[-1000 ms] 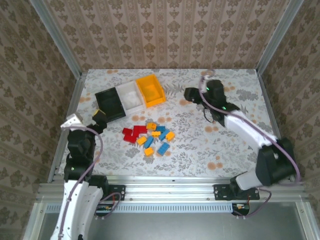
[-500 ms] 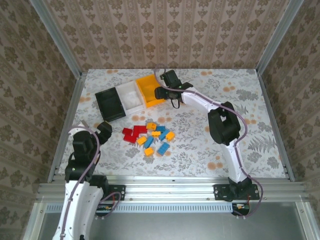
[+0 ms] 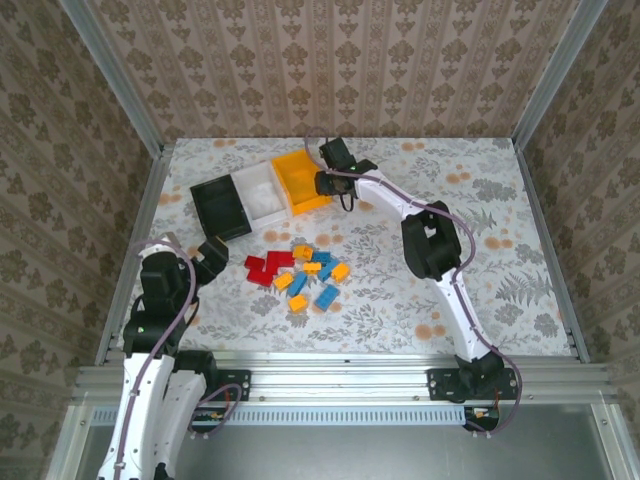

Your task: Sort the legos into containers by color

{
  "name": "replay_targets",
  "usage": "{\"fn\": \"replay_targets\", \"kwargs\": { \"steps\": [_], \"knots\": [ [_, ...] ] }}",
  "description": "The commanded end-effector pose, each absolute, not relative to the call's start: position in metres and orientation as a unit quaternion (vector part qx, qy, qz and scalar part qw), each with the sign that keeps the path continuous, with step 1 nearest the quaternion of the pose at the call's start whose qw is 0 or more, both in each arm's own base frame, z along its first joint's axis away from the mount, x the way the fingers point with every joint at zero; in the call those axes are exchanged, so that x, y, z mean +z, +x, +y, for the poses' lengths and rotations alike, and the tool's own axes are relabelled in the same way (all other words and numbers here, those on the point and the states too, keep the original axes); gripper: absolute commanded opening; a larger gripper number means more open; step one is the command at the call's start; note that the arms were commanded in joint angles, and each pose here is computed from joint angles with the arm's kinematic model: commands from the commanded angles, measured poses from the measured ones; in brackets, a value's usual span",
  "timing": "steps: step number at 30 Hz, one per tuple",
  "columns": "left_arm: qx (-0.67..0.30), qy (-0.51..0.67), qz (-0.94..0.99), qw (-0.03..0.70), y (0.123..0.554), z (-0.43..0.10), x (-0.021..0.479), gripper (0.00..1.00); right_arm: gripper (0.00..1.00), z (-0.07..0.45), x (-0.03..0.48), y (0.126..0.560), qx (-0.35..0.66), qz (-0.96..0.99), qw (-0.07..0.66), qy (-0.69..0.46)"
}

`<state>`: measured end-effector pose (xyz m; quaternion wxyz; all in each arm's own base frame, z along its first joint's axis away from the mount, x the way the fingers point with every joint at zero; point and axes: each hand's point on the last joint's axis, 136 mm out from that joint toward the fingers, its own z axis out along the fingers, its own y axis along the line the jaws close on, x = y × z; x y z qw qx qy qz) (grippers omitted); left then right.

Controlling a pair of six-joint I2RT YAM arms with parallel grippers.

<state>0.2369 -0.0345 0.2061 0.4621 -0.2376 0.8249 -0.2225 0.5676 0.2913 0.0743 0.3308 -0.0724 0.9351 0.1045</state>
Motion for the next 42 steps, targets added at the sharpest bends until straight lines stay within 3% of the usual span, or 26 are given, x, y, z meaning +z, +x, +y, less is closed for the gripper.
{"fn": "replay_targets", "kwargs": {
  "steps": [1,9,22,29,42],
  "knots": [
    [-0.223,-0.226,0.827,0.464,0.231,-0.036,0.213,0.96,0.29,0.293,0.069,0.571,0.104,0.939,0.319,-0.073],
    [-0.248,-0.236,0.818,0.463,0.235,-0.041,0.202,1.00,0.00,0.290,0.079,0.570,0.095,0.937,0.330,-0.065],
    [-0.261,-0.233,0.801,0.487,0.261,-0.044,0.227,1.00,0.00,0.220,0.123,0.511,0.002,0.926,0.376,-0.027],
    [-0.277,-0.236,0.775,0.517,0.288,-0.046,0.243,1.00,0.00,0.183,0.104,0.473,-0.033,0.937,0.346,-0.035],
    [-0.299,-0.195,0.812,0.462,0.310,-0.076,0.234,1.00,0.00,0.107,0.069,0.441,-0.051,0.928,0.343,0.138]
  ]
}}
